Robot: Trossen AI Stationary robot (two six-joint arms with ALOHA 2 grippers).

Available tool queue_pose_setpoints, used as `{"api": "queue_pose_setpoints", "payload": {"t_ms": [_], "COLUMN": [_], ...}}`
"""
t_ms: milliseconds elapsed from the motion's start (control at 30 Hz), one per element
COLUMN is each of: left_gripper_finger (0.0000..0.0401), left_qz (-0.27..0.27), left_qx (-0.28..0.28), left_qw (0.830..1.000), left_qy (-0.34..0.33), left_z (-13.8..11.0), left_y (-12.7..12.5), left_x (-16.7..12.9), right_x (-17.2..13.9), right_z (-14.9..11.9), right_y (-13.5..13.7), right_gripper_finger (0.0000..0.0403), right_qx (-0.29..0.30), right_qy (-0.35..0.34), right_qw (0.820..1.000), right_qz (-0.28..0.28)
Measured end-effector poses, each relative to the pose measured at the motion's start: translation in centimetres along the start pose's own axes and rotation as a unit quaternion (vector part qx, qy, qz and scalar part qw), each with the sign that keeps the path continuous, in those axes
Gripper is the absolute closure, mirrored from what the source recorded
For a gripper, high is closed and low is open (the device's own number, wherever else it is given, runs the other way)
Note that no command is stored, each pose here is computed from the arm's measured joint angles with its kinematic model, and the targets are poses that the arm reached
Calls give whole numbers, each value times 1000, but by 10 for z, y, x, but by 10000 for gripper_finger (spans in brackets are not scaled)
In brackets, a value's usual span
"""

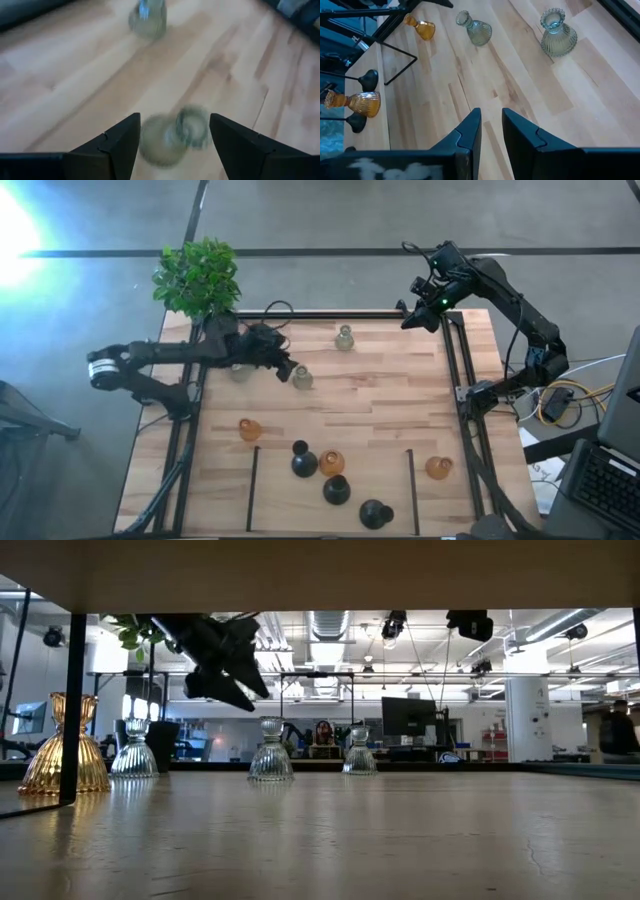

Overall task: Pick & Place candle stick holders
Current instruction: Put the bottom right transparent glass candle holder on the shelf

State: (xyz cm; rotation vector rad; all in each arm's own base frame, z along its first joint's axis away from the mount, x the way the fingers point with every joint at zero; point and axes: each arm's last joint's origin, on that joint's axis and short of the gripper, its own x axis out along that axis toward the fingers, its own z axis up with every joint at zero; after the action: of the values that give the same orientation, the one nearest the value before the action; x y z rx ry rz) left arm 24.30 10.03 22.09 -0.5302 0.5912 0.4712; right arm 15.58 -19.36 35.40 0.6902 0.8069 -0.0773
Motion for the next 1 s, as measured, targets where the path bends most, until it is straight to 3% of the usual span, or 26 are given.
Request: {"api": "queue_pose_setpoints", "payload": {"t_ms": [333,1000], "left_gripper_finger": [158,158], "left_qz": [-7,8], "left_qx": [-13,-31], "left_qw": [996,987], "left_qy": [85,160], "left_z": [22,13], "left_y": [-11,-6], "left_x": [17,42], "right_x": [0,0], "right_z": [0,0], "right_y": [0,0], "right_gripper_finger": [327,327], "right_qx": [-2,-14], "right_qy": [0,1], "right_qw": [1000,1000], "right_qz": [0,0]}}
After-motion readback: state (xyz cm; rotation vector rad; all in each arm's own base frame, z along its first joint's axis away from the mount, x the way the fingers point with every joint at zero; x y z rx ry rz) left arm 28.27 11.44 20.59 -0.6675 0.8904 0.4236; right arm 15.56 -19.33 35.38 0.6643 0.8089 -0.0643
